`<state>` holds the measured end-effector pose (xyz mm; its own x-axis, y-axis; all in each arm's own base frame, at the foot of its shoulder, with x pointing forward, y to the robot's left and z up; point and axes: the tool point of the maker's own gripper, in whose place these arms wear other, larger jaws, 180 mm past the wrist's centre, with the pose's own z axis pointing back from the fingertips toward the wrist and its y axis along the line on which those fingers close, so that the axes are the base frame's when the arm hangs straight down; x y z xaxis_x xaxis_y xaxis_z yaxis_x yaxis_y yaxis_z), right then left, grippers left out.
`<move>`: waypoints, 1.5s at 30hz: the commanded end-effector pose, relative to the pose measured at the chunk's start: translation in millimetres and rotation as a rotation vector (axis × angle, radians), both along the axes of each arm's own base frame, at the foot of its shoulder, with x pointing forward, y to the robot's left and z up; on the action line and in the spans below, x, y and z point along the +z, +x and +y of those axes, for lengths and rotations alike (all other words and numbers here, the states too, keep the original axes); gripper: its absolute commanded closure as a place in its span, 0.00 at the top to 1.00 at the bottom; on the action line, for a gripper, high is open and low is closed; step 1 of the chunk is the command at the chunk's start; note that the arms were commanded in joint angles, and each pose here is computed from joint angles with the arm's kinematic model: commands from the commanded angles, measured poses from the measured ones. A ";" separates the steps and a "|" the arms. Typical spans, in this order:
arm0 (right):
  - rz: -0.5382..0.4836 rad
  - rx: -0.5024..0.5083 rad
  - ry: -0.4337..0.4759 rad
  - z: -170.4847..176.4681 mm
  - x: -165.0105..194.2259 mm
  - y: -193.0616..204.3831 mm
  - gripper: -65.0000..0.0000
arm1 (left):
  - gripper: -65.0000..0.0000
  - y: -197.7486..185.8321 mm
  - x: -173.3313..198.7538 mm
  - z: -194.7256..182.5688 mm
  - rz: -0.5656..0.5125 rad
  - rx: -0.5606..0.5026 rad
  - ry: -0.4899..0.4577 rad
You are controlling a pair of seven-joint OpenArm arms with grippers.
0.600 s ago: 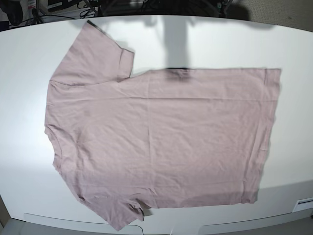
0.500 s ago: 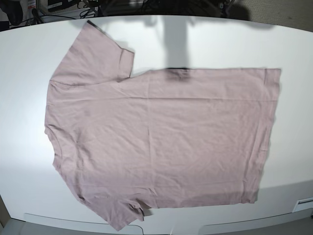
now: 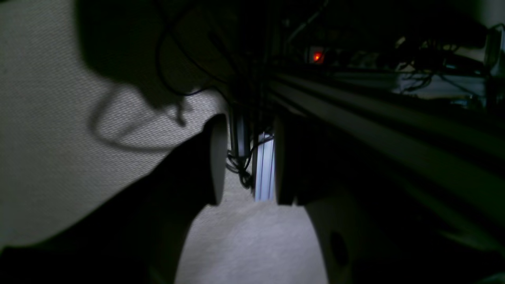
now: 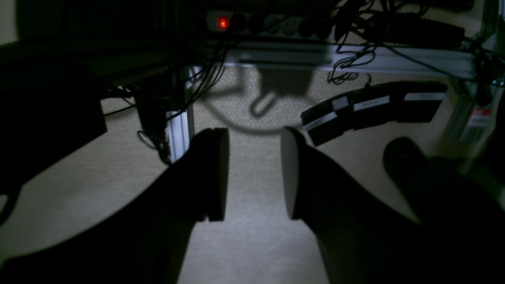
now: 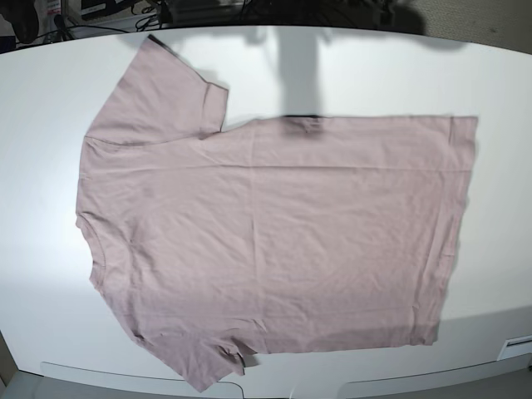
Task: Fold the T-shirt properly
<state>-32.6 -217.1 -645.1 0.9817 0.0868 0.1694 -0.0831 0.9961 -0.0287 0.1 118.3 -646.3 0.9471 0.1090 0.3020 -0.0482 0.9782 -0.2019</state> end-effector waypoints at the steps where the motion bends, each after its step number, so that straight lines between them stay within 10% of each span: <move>1: -0.014 0.006 -0.016 -10.5 3.5 -1.8 0.35 | 0.31 -10.9 0.7 2.3 0.011 -0.020 0.003; 32: -0.194 0.077 0.111 -30.4 108.8 -57.7 0.35 | 0.31 -66.0 99.1 28.1 -0.113 -0.122 0.096; 45: -0.280 0.309 0.142 -15.5 186.9 -42.1 0.35 | 0.31 -40.5 187.2 51.3 -0.219 -0.272 0.134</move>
<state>-75.0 -231.3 -463.4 0.8349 0.3280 0.4420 -0.3839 0.9225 0.0407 -41.3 167.5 -464.7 0.8581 -0.1969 0.4742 0.2501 0.9669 -0.0511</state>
